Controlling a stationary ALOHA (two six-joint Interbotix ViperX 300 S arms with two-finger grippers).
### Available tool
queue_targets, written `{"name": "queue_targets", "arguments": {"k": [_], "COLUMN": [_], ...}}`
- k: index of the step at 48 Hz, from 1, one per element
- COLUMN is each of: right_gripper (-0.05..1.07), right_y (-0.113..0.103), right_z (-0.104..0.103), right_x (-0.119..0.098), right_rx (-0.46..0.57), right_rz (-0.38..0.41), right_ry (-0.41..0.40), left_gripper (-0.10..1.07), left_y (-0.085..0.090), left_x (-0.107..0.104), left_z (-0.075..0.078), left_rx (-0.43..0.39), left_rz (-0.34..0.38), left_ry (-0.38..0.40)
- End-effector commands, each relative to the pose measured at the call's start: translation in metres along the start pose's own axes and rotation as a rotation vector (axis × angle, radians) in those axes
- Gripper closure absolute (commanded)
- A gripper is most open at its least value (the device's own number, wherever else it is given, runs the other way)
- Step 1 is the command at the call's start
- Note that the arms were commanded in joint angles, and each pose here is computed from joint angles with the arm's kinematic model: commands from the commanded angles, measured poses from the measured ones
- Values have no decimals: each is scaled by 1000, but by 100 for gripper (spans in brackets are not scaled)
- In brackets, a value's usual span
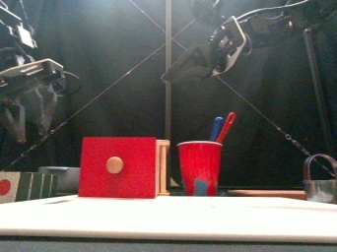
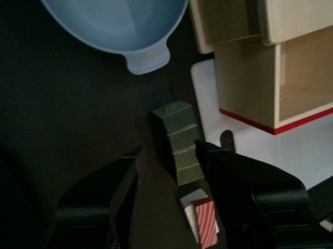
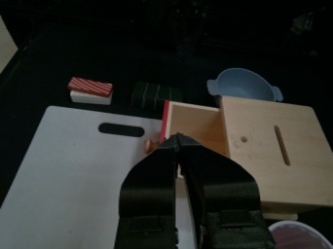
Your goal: Grab sushi roll
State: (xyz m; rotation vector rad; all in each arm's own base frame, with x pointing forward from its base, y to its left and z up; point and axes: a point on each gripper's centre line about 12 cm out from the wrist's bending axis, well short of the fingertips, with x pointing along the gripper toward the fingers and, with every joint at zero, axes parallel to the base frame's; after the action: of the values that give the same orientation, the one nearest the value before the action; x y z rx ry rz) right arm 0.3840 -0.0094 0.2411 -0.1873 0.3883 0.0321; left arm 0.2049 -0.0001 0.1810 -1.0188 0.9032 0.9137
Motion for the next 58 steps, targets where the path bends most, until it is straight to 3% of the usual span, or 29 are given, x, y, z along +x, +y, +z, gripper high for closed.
{"name": "queue_targets", "arguments": {"k": [1, 6, 10, 21, 24, 31, 36, 42, 50, 51, 58], "right_gripper": [100, 100, 100, 100, 100, 100, 100, 100, 100, 100, 100], "right_y": [-3, -2, -2, 10, 15, 23, 22, 21, 16, 16, 15], "right_z": [10, 8, 7, 21, 22, 17, 14, 12, 4, 4, 2], "right_x": [-5, -5, -7, -30, -39, -65, -80, -93, -94, -94, -93], "right_rx": [0, 1, 2, -5, -4, 2, 25, 57, 74, 67, 65], "right_rz": [-9, -7, -6, 18, 31, 46, 42, 34, 17, 17, 14], "right_ry": [-34, -30, -30, -84, -98, -122, -143, -168, -151, -151, -146], "left_gripper": [8, 7, 7, 8, 8, 8, 9, 9, 9, 8, 8], "left_y": [-9, -14, -21, -47, -52, -61, -65, -63, -62, -59, -49], "left_x": [0, 5, 4, -23, -33, -52, -59, -55, -54, -52, -46], "left_z": [-1, -2, 1, 14, 14, 10, 9, 7, 12, 18, 28], "left_rx": [1, 8, 30, 162, 223, 454, 558, 587, 616, 553, 442], "left_rz": [-2, 0, -43, -298, -374, -542, -620, -639, -653, -606, -445], "left_ry": [7, 9, -12, -133, -169, -281, -331, -330, -350, -345, -323]}}
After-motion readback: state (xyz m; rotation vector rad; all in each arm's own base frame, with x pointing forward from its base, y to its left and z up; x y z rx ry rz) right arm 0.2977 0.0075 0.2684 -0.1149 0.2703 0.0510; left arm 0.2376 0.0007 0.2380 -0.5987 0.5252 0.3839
